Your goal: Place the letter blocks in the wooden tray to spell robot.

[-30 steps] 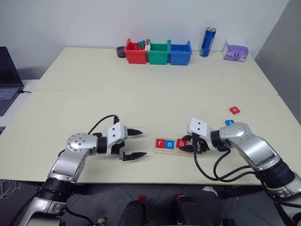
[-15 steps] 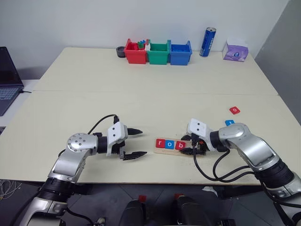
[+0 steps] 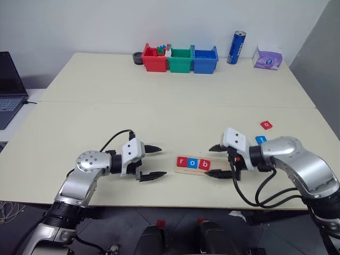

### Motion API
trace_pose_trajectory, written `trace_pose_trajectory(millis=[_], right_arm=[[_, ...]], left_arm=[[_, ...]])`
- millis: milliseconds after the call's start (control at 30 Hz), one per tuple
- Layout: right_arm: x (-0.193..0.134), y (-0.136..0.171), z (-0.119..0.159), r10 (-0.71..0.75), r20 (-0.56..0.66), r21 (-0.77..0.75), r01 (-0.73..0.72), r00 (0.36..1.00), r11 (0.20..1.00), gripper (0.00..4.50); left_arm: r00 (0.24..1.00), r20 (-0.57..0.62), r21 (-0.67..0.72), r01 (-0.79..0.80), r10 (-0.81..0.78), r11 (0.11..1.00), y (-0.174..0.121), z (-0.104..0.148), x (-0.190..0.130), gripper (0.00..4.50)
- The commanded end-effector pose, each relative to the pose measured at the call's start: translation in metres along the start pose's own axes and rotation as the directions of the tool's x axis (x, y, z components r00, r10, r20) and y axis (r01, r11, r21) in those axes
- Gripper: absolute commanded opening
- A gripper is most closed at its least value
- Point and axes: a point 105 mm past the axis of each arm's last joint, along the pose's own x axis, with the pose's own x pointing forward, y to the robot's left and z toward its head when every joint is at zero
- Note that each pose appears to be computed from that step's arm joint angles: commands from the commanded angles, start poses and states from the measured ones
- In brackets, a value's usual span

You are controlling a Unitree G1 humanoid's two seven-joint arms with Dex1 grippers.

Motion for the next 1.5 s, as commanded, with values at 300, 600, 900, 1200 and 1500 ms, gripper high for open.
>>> trace_pose_trajectory(millis=[300,600,900,1200,1500], right_arm=[[0.002,-0.012,-0.013,-0.082,-0.065,-0.045,0.079,0.995,0.996,2.08],[0.008,-0.019,-0.019,-0.078,-0.098,-0.05,0.074,0.992,0.996,0.02],[0.017,-0.025,-0.015,-0.075,-0.097,-0.067,0.069,0.992,0.995,0.02],[0.024,-0.028,-0.012,-0.066,-0.091,-0.086,0.058,0.994,0.995,0.02],[0.027,-0.028,-0.006,-0.069,-0.06,-0.084,0.064,0.996,0.994,0.02]], left_arm=[[1.0,0.025,0.045,0.007,-0.008,0.999,0.0,0.011,0.006,4.5],[1.0,0.03,0.044,0.002,-0.003,0.999,-0.003,0.014,0.008,4.5],[1.0,0.027,0.042,-0.005,0.004,0.999,-0.002,0.016,0.006,4.5],[1.0,0.022,0.041,-0.01,0.009,0.999,-0.003,0.014,0.004,4.5],[1.0,0.019,0.042,-0.014,0.013,0.999,-0.003,0.011,0.003,4.5]])
